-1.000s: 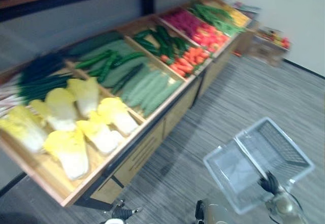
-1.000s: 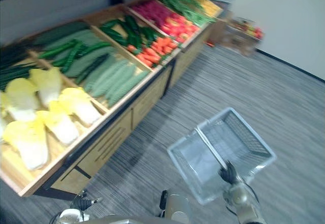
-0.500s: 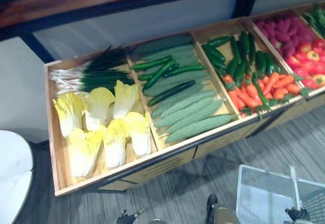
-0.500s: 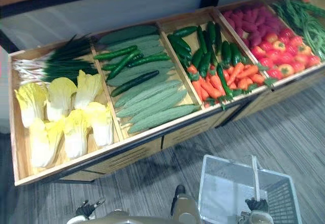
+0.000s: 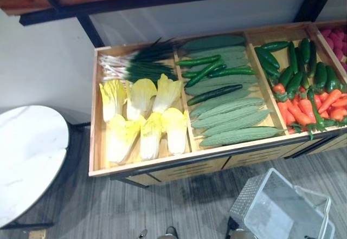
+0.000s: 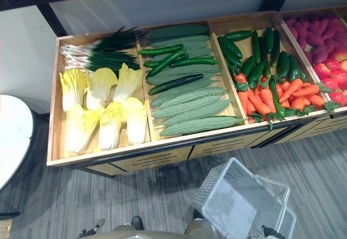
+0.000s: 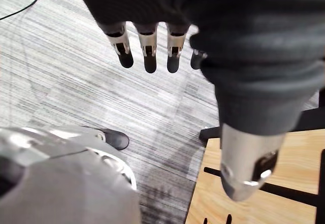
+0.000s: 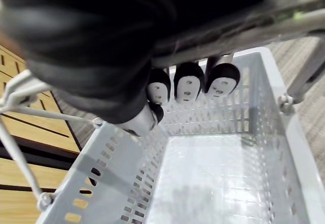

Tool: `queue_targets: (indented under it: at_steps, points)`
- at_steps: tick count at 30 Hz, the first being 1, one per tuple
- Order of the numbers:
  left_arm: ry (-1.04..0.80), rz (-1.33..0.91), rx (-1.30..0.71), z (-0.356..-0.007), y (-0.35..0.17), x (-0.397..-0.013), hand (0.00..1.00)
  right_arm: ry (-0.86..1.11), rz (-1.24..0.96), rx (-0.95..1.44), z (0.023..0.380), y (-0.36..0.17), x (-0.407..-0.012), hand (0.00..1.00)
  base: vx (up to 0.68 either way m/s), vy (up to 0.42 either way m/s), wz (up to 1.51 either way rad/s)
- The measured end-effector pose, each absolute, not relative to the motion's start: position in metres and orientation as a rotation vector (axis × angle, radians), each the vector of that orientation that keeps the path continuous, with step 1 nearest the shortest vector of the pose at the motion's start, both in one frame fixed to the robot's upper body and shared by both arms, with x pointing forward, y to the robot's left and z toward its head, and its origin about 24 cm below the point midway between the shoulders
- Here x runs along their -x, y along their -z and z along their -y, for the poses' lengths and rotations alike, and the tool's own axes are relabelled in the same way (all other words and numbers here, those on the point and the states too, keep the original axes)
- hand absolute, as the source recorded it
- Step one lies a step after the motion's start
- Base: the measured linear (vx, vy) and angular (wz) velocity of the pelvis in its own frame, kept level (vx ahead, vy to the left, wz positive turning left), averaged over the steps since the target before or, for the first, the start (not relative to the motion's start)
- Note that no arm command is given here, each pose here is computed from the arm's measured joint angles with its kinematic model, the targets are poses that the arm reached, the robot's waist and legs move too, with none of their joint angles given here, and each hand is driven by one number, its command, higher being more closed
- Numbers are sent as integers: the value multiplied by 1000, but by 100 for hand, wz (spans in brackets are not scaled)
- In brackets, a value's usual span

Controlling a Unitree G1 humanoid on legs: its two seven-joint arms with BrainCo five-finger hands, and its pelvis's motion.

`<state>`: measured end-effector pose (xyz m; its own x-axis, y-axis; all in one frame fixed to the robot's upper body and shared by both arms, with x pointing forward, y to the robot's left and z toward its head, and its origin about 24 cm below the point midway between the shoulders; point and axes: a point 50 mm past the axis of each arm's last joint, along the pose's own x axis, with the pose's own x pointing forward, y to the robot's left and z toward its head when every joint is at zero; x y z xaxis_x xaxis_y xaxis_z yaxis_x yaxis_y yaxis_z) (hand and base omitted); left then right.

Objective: Pick vegetable in the basket

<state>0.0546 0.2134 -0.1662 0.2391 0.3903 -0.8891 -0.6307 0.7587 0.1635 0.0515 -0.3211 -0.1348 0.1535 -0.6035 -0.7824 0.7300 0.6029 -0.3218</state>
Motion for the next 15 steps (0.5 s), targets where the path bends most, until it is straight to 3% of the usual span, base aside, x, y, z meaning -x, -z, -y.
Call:
queue_targets:
  at_steps: [4,9,15]
  points:
    - [-694,-1009,180,-223,154,-84,0,962,-1047,-139,319,136,-50,100,28,17,10]
    - [-759,-549,-46,-252,87,-151,0,912,-1028,-65,302,138,-52,100,-10,-12,19]
    - [-880,-288,-250,-260,38,-167,0,828,-984,11,293,137,-68,100,-30,18,10]
